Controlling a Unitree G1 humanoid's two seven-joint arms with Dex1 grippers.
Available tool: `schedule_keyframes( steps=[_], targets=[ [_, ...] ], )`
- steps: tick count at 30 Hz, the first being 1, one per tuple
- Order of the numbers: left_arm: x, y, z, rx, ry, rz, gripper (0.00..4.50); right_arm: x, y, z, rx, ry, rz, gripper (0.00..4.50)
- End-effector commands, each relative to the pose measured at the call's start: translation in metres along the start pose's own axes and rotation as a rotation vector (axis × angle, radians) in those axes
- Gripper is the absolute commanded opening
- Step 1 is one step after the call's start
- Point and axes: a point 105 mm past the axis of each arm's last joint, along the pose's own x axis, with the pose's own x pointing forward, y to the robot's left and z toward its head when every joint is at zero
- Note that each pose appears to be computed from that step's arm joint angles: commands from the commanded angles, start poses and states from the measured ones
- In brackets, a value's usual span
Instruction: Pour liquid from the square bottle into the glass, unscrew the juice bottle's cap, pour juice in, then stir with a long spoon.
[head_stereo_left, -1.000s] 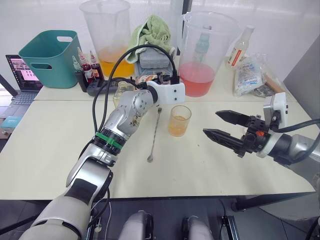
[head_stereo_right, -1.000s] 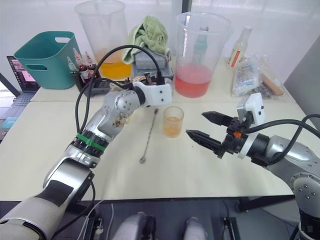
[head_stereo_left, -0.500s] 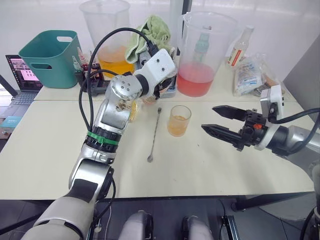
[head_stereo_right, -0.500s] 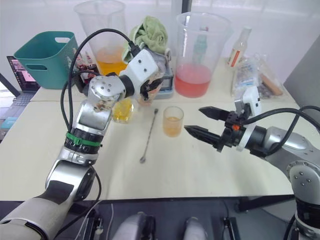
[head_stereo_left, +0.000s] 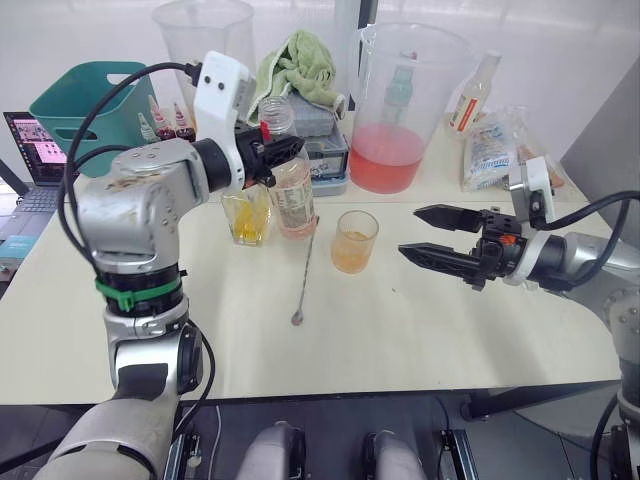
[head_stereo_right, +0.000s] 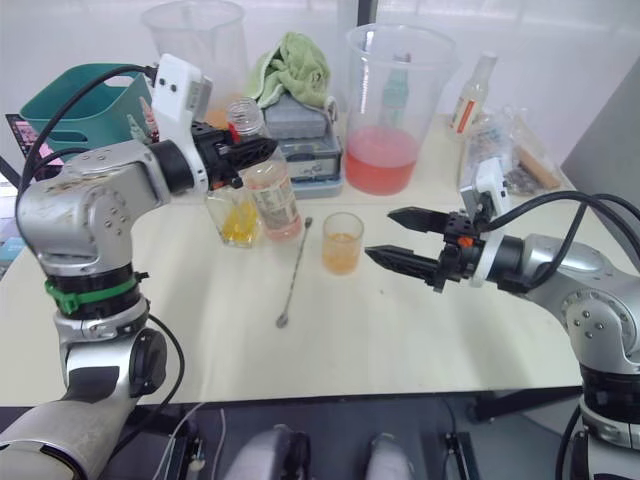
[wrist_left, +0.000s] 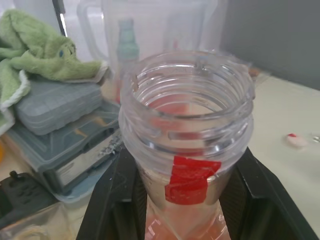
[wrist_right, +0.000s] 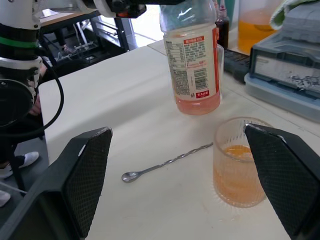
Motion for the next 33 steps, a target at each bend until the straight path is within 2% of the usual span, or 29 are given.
schedule_keyframes(
  steps=[1, 5, 8, 12, 16, 19, 23, 28, 33],
  targets=[
    [-0.027, 0.007, 0.01, 0.059, -0.028, 0.067, 1.47, 0.0, -0.002, 0.009, -0.045, -0.008, 0.033, 4.47],
    [-0.057, 0.018, -0.007, 0.135, 0.044, 0.147, 1.47, 0.006, -0.003, 0.012, -0.058, -0.001, 0.09, 4.47],
    [-0.079, 0.022, -0.013, 0.162, 0.038, 0.199, 1.47, 0.01, -0.002, 0.013, -0.065, -0.004, 0.13, 4.47],
    [-0.117, 0.046, -0.022, 0.156, 0.034, 0.37, 1.47, 0.015, 0.0, 0.014, -0.067, 0.003, 0.187, 4.47],
    [-0.149, 0.077, -0.029, 0.071, 0.021, 0.514, 1.47, 0.02, -0.005, 0.014, -0.072, 0.011, 0.2, 4.47],
    [-0.154, 0.094, -0.034, 0.048, 0.042, 0.594, 1.47, 0.023, -0.006, 0.014, -0.075, 0.01, 0.209, 4.47],
    [-0.141, 0.116, -0.032, 0.007, 0.013, 0.647, 1.47, 0.023, -0.005, 0.018, -0.087, 0.008, 0.208, 4.47],
    [-0.117, 0.138, -0.032, -0.013, 0.008, 0.647, 1.47, 0.019, -0.003, 0.017, -0.087, 0.008, 0.187, 4.47],
    [-0.09, 0.152, -0.028, 0.059, 0.043, 0.62, 1.47, 0.016, -0.001, 0.016, -0.084, 0.003, 0.163, 4.47]
  ],
)
